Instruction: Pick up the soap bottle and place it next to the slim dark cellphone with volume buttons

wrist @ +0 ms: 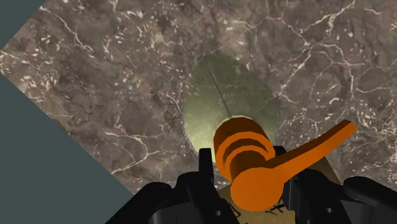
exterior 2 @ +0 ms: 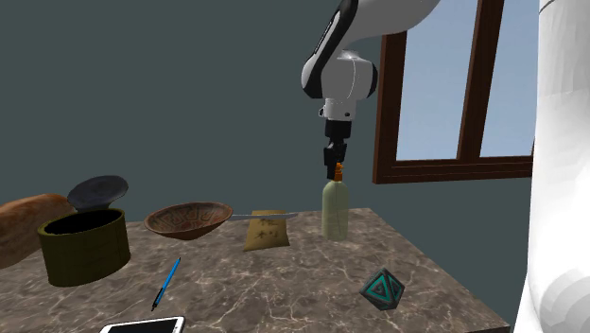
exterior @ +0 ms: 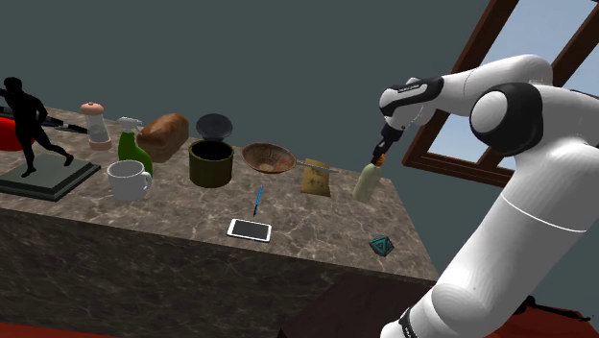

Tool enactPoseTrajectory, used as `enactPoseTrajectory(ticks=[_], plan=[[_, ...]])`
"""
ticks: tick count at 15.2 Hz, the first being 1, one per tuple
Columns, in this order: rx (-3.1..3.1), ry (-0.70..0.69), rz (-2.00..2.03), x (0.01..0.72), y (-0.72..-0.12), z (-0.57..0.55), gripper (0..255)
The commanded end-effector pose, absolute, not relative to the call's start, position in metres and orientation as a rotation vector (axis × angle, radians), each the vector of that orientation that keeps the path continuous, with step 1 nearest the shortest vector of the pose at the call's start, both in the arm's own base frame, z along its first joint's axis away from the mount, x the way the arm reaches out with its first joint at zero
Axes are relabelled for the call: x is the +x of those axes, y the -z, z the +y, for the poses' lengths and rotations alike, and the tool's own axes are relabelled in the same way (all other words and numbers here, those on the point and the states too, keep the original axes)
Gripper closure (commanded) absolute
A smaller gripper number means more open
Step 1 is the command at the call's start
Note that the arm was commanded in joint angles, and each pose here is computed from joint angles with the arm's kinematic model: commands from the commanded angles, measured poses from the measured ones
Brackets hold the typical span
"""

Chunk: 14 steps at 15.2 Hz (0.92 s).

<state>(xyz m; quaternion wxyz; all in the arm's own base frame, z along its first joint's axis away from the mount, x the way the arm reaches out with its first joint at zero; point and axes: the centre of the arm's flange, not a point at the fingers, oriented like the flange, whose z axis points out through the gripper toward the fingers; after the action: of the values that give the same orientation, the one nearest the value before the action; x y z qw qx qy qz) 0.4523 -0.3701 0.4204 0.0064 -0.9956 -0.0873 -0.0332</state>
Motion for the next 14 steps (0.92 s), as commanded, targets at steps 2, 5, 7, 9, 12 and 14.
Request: enactPoseTrajectory(ticks=[2, 5, 7, 9, 12, 14], plan=[[-3.115, 0.104, -0.273, 0.452, -0.435, -0.37, 255], [-3.115, 0.104, -0.273, 0.452, -0.451, -0.37, 255], [-3.115, 0.104, -0.273, 0.452, -0.461, -0.37, 255], [-3.115, 0.104, -0.273, 0.452, -0.472, -0.37, 255], [-3.115, 0.104, -0.273, 0.452, -0.488, -0.37, 255], [-3.115, 0.104, -0.273, 0.452, -0.498, -0.37, 255]])
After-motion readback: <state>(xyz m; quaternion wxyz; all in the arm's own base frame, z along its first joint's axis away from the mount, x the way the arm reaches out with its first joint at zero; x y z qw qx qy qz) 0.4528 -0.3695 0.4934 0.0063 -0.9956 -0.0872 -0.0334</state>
